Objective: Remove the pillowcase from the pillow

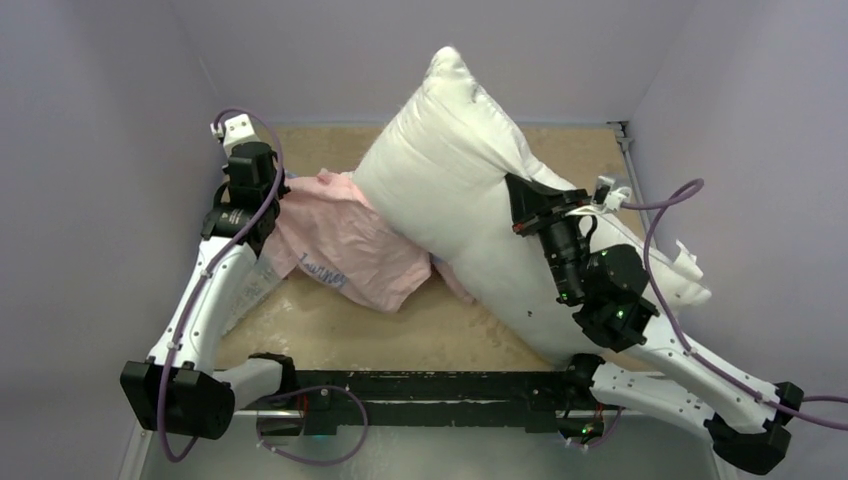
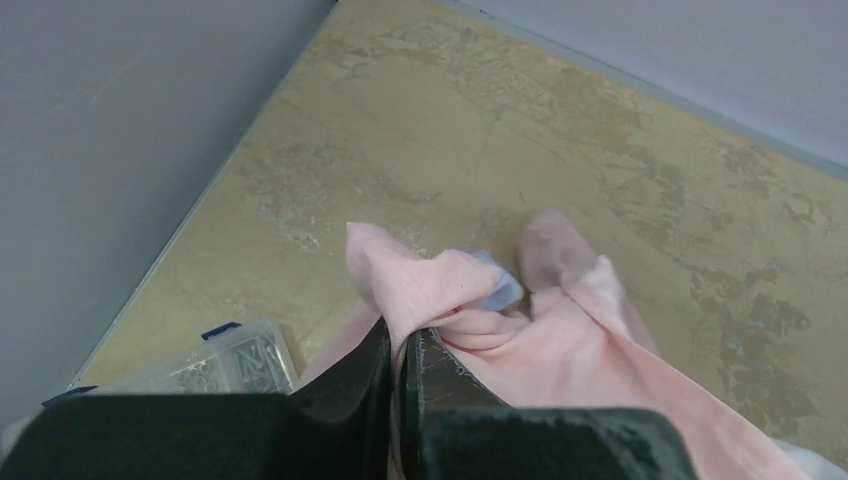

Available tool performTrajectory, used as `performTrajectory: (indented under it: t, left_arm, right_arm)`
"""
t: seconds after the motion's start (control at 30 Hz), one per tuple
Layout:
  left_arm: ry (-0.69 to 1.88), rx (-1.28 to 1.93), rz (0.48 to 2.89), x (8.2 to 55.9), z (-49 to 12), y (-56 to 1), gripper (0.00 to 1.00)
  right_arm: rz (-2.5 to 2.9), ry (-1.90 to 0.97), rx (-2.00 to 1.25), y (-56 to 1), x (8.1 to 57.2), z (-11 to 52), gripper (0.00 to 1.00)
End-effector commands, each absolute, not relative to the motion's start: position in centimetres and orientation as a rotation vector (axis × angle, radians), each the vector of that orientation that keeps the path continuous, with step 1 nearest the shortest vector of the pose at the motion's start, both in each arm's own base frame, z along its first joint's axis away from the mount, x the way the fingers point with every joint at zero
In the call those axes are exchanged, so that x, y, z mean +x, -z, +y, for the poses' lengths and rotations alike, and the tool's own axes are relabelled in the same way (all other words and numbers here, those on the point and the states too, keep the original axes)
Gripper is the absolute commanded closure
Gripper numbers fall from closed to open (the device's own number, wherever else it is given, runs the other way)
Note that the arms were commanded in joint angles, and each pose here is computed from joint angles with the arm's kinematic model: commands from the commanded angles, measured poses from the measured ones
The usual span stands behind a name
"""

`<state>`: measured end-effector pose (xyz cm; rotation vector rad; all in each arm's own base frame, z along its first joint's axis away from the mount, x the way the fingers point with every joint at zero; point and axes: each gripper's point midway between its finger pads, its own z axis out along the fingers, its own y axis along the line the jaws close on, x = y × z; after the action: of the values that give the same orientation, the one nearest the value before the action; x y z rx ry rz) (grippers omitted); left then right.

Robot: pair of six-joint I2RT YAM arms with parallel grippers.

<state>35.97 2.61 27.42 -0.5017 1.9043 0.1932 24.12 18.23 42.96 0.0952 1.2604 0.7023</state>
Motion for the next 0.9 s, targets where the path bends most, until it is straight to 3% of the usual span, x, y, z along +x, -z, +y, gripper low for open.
performTrajectory:
  t: [0.0, 0.3, 0.67, 0.87]
  left_arm:
    - [-0.212, -0.506, 1.887, 36.3, 3.1, -27.8, 1.00]
    - [-0.148, -0.445, 1.924, 37.0, 1.7, -27.3, 1.00]
    - [-0.126, -0.390, 1.963, 37.3, 1.0, -26.9, 1.00]
    - [-0.063, -0.338, 1.977, 37.6, -0.1, -26.8, 1.00]
  right_arm:
    - [1.152, -0.756, 0.367, -46.5, 24.7, 15.4, 1.00]
    - [1.226, -0.661, 0.530, -45.1, 28.3, 15.3, 1.00]
    - [1.080, -0.594, 0.513, -50.6, 35.9, 11.9, 1.00]
    - [1.074, -0.601, 0.490, -51.6, 39.7, 13.6, 1.00]
